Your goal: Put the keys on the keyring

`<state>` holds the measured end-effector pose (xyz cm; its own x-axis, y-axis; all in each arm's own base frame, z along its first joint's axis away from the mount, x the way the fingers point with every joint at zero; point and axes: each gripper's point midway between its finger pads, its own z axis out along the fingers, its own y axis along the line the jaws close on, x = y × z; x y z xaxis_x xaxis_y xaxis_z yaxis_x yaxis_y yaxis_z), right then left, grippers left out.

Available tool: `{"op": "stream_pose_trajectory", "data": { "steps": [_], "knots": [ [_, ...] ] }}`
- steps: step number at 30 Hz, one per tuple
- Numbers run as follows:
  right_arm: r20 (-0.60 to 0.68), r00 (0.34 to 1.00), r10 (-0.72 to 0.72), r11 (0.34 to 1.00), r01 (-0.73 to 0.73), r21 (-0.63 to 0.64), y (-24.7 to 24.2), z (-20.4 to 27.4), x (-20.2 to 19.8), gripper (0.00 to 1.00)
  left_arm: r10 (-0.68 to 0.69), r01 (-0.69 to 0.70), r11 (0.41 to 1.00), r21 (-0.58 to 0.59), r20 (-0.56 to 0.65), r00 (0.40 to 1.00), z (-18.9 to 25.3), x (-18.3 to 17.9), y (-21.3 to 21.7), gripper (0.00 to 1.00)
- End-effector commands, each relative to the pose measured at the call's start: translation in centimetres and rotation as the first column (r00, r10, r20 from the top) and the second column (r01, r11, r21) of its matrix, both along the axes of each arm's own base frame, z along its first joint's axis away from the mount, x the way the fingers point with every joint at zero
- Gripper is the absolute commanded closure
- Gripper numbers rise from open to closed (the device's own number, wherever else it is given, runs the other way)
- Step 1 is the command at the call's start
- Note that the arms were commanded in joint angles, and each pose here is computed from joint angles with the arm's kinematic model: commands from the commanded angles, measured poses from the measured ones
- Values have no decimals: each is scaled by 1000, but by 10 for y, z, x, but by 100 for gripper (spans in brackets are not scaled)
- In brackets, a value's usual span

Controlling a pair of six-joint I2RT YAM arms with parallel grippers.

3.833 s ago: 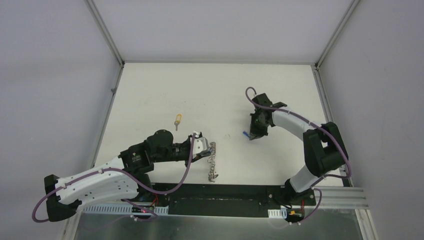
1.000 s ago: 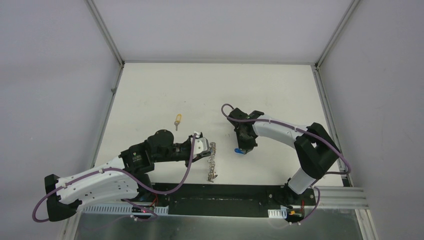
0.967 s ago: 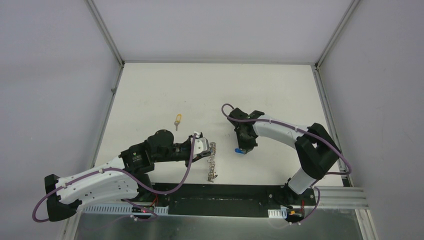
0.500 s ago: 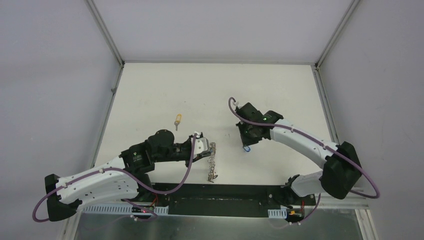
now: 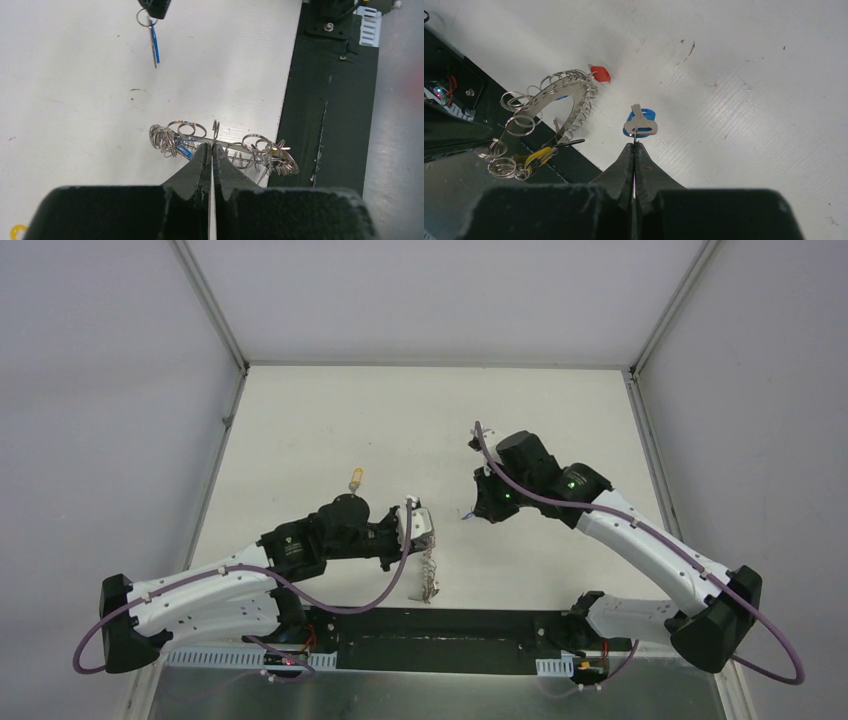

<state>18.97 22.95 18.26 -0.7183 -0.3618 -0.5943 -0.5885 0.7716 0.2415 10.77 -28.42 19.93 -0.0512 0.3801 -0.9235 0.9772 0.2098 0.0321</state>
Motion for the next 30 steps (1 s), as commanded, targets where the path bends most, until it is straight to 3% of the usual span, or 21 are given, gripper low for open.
{"op": "stream_pose_trajectory", "data": {
  "steps": [1, 10, 18, 24, 30],
  "knots": [
    [82, 991, 103, 988, -111, 102, 13, 33, -3, 100, 95, -94, 991, -90, 6, 995, 37, 18, -11, 100],
    [63, 973, 220, 943, -229, 240, 20, 55, -30, 100, 97, -96, 993, -73, 7, 995, 36, 22, -16, 100],
    [27, 889, 457, 814, -431, 391, 38, 61, -70, 100, 92, -90, 993, -82, 19, 996, 38, 21, -14, 100],
    [60, 835, 547, 715, -503, 486, 48, 75, -88, 100, 54, -50, 995, -92, 49, 997, 39, 16, -13, 100],
    [36, 811, 583, 689, -518, 506, 56, 71, -93, 100, -8, 20, 994, -105, 113, 994, 42, 10, -12, 100]
  ]
}}
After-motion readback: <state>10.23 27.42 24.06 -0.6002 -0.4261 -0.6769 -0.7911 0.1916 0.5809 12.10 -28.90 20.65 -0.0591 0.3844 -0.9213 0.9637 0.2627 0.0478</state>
